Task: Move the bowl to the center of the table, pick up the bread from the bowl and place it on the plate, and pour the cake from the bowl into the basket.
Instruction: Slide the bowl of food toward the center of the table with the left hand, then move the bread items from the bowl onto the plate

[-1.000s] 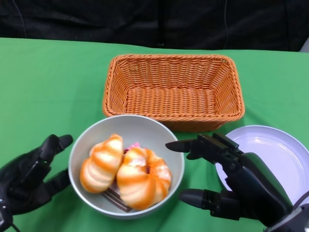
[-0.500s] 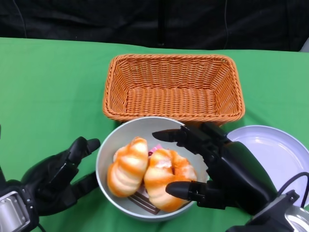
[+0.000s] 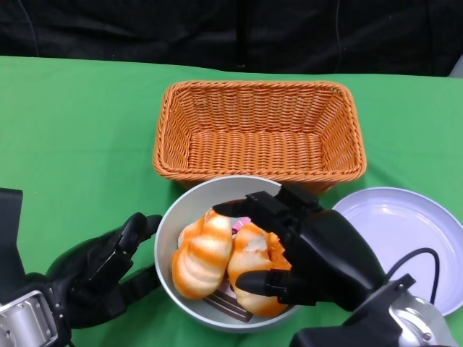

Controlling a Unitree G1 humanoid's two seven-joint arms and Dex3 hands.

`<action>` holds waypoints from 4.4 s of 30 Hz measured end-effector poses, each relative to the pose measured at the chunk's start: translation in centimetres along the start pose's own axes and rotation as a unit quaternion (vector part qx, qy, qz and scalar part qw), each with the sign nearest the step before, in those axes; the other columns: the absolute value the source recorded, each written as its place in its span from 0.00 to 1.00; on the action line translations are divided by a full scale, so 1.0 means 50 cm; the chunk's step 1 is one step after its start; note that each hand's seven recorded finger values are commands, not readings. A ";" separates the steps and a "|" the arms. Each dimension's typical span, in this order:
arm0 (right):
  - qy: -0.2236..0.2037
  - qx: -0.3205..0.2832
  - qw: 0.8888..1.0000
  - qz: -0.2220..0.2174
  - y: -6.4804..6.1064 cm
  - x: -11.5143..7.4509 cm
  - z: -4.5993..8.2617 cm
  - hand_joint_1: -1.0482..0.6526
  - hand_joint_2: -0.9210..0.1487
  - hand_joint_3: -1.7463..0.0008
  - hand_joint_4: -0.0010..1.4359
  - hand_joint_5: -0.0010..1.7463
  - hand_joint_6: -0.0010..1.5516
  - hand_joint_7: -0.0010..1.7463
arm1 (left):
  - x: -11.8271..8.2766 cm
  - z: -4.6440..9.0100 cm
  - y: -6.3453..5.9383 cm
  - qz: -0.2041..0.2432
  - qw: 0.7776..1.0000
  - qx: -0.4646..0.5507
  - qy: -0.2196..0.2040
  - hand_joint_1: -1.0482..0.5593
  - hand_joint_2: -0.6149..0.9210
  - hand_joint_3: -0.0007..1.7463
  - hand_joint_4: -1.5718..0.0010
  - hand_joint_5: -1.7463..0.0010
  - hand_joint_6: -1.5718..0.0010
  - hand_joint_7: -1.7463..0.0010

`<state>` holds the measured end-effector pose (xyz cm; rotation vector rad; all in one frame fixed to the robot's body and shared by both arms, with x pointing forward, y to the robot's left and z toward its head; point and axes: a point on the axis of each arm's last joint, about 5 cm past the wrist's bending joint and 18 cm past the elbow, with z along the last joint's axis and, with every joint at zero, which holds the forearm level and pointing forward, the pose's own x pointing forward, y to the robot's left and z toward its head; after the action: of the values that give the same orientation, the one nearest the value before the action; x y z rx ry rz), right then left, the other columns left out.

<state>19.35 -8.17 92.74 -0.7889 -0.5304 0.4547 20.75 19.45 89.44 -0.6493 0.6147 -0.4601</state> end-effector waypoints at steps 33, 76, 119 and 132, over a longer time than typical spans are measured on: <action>0.031 -0.047 0.998 0.035 0.041 0.045 -0.020 0.32 0.00 0.98 0.06 0.56 0.15 0.25 | -0.002 -0.016 -0.020 0.021 0.998 0.063 -0.007 0.24 1.00 0.31 0.94 0.95 0.94 0.99; -0.007 -0.091 0.995 0.034 0.080 0.091 -0.036 0.42 0.00 0.96 0.69 1.00 0.56 0.57 | -0.005 -0.020 -0.042 0.102 0.986 0.124 -0.036 0.21 1.00 0.34 0.99 0.88 0.91 0.99; -0.069 0.081 0.981 -0.163 -0.040 0.022 -0.010 0.49 0.75 0.00 0.72 1.00 0.52 0.96 | -0.008 -0.016 -0.024 0.097 0.986 0.125 -0.047 0.20 1.00 0.35 1.00 0.83 0.89 0.99; -0.091 0.127 0.956 -0.246 -0.099 0.007 -0.012 0.53 0.70 0.00 0.72 1.00 0.56 0.90 | -0.010 -0.014 -0.022 0.099 0.986 0.127 -0.048 0.20 1.00 0.35 1.00 0.82 0.90 0.99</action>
<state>20.88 -11.39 96.27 -0.3473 -0.7976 0.1264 19.68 18.65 89.94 -0.3607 0.5130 -0.3132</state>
